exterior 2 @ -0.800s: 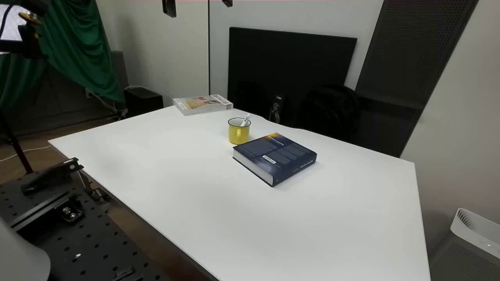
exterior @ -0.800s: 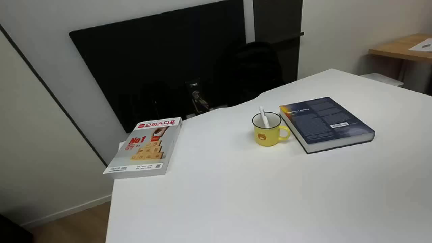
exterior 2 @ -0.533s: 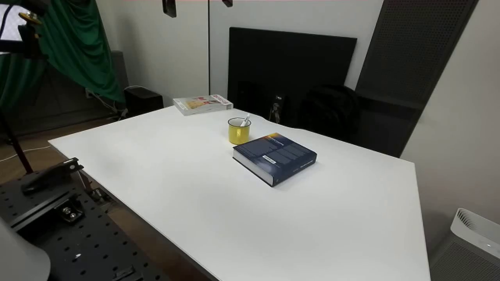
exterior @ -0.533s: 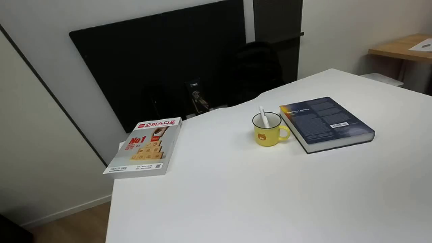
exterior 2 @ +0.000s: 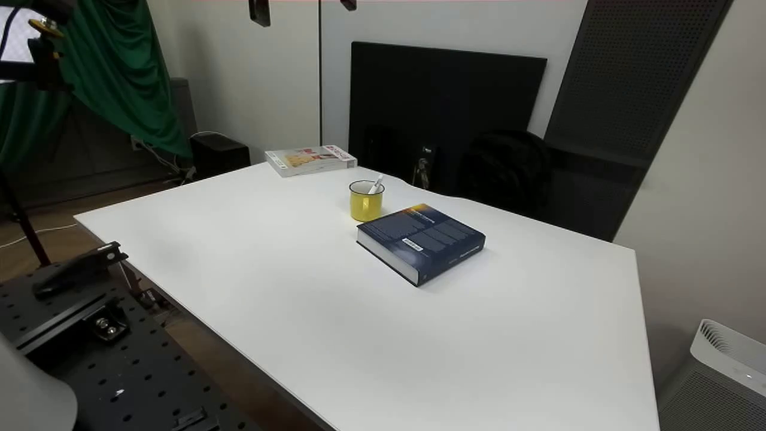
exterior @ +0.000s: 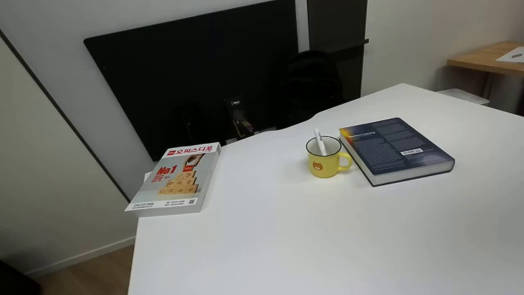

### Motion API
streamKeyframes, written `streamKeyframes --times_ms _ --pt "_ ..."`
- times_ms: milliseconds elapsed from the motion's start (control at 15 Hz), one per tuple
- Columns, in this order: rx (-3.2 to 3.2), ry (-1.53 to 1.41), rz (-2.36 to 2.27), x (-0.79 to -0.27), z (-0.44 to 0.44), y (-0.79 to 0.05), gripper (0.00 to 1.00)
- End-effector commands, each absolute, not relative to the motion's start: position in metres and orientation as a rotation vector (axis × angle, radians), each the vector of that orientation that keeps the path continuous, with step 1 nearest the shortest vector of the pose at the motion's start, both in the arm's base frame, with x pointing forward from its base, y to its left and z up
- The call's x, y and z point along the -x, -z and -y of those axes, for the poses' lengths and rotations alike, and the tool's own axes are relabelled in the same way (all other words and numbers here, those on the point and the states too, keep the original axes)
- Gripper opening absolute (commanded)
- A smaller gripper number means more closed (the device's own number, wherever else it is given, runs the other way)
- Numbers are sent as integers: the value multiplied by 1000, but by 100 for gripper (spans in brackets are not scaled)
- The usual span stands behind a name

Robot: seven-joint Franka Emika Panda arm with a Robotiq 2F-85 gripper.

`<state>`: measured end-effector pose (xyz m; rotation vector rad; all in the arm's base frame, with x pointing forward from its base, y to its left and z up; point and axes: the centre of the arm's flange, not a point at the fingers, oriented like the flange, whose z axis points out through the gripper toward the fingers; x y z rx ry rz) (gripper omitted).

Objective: Place the marker on the table

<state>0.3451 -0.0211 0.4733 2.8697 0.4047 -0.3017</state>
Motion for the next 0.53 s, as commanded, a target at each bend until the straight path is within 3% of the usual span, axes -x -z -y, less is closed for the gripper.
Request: streamKeyframes --times_ms 0,467 --pt "-2870 302 -405 -345 21 -473 100" --pt "-2917 299 -528 -440 58 -445 100"
